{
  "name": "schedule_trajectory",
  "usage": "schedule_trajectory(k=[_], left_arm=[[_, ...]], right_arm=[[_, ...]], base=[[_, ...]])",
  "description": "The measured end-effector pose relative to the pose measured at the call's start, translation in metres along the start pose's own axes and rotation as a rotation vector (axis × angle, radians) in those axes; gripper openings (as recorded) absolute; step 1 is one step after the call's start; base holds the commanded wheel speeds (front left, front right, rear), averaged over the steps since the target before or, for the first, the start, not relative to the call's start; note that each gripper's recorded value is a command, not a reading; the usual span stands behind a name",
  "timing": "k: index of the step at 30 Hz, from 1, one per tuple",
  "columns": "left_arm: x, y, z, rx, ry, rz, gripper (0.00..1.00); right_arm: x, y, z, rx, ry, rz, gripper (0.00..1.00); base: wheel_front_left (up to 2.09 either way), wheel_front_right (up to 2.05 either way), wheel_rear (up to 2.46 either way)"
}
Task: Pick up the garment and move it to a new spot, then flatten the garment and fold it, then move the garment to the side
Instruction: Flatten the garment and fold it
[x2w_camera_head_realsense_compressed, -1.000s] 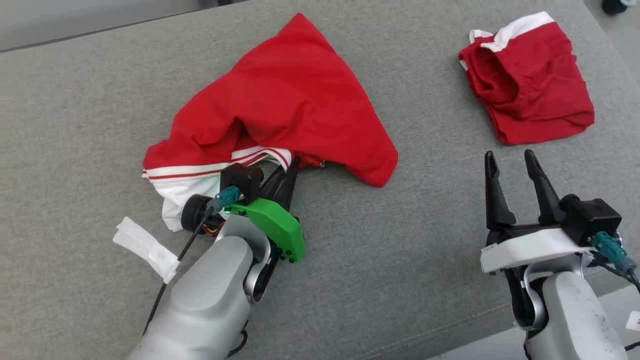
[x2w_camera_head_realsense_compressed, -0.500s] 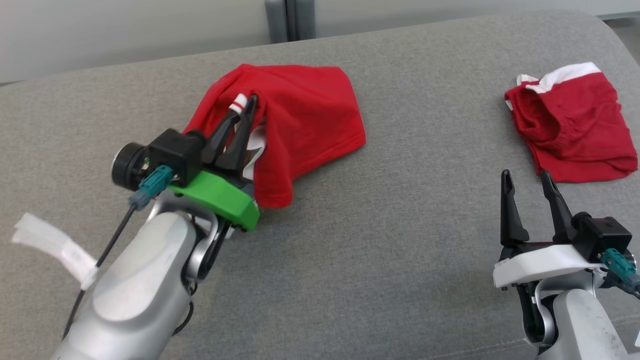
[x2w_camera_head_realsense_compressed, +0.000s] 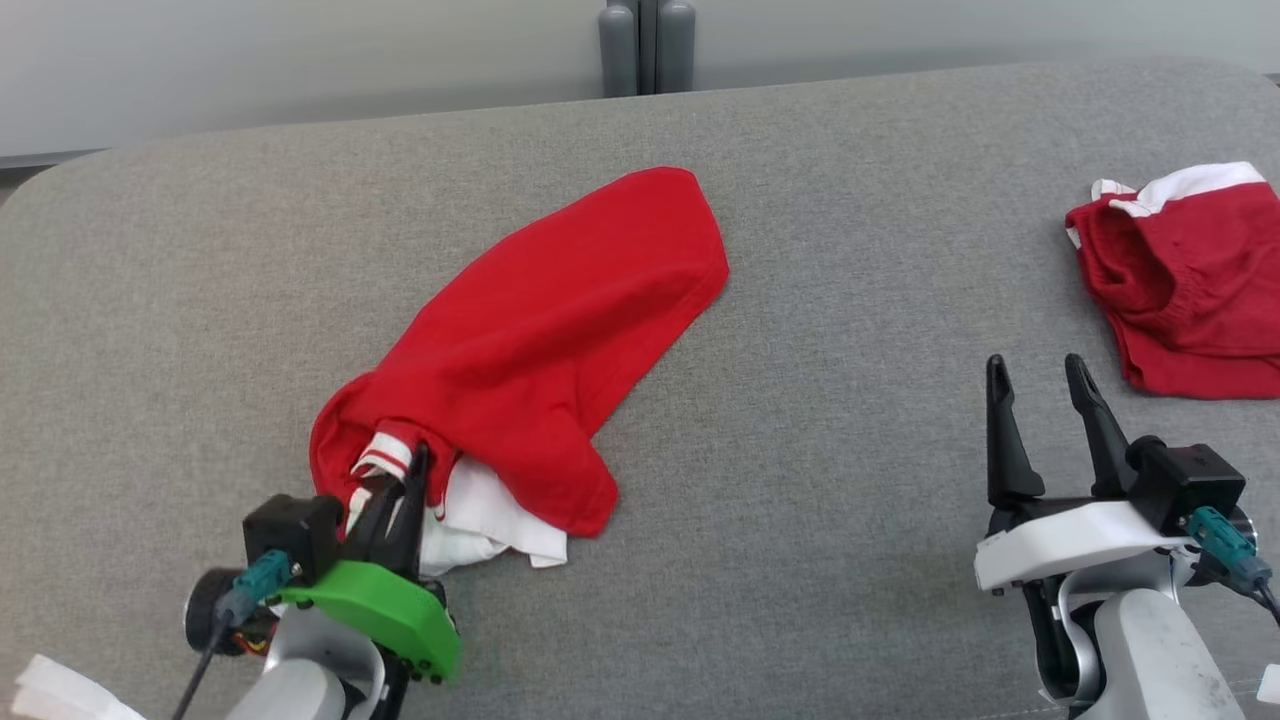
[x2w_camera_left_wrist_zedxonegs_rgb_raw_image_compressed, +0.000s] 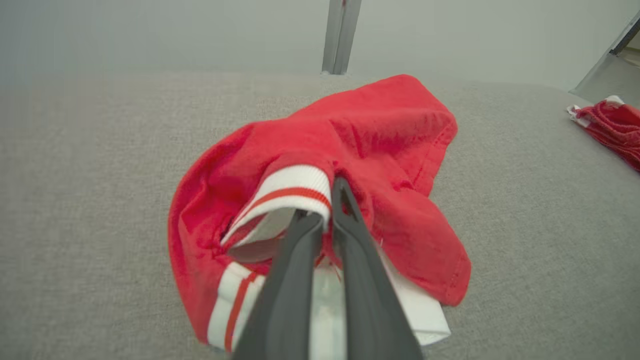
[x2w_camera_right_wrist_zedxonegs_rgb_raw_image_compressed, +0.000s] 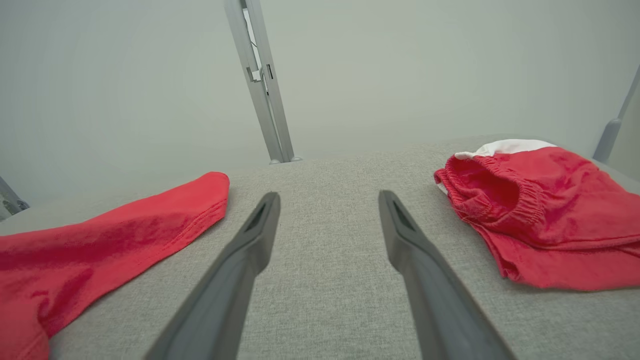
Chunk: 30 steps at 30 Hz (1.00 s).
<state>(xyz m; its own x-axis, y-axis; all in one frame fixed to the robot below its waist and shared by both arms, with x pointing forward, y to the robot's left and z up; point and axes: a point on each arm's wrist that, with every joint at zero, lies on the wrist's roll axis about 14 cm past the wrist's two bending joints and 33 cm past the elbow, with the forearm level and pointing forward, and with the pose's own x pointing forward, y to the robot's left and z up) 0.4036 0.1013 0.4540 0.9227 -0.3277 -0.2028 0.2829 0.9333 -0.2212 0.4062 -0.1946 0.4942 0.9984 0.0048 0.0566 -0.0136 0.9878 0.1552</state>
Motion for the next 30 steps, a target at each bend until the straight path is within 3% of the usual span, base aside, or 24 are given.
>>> schedule_trajectory(k=[8, 9, 10, 11, 21, 30], left_arm=[[-0.007, 0.008, -0.049, -0.041, 0.104, 0.060, 0.00], [-0.006, 0.009, -0.047, -0.043, 0.095, 0.065, 0.12], [-0.004, 0.010, -0.043, -0.045, 0.079, 0.068, 0.44], [-0.002, 0.011, -0.038, -0.043, 0.061, 0.071, 1.00], [-0.006, 0.024, 0.024, 0.009, -0.139, 0.106, 1.00], [-0.037, 0.025, 0.043, -0.044, -0.237, 0.181, 1.00]], right_arm=[[0.001, 0.017, -0.007, 0.003, 0.021, 0.049, 1.00], [0.001, 0.018, -0.007, 0.002, 0.020, 0.052, 1.00], [0.001, 0.018, -0.006, 0.003, 0.020, 0.055, 1.00], [0.001, 0.020, -0.006, 0.003, 0.019, 0.058, 1.00], [-0.003, 0.059, -0.015, 0.000, 0.047, 0.175, 1.00], [-0.020, 0.148, -0.059, 0.002, 0.193, 0.452, 1.00]], base=[[0.00, 0.00, 0.00], [0.00, 0.00, 0.00], [0.00, 0.00, 0.00], [0.00, 0.00, 0.00], [0.00, 0.00, 0.00], [0.00, 0.00, 0.00]])
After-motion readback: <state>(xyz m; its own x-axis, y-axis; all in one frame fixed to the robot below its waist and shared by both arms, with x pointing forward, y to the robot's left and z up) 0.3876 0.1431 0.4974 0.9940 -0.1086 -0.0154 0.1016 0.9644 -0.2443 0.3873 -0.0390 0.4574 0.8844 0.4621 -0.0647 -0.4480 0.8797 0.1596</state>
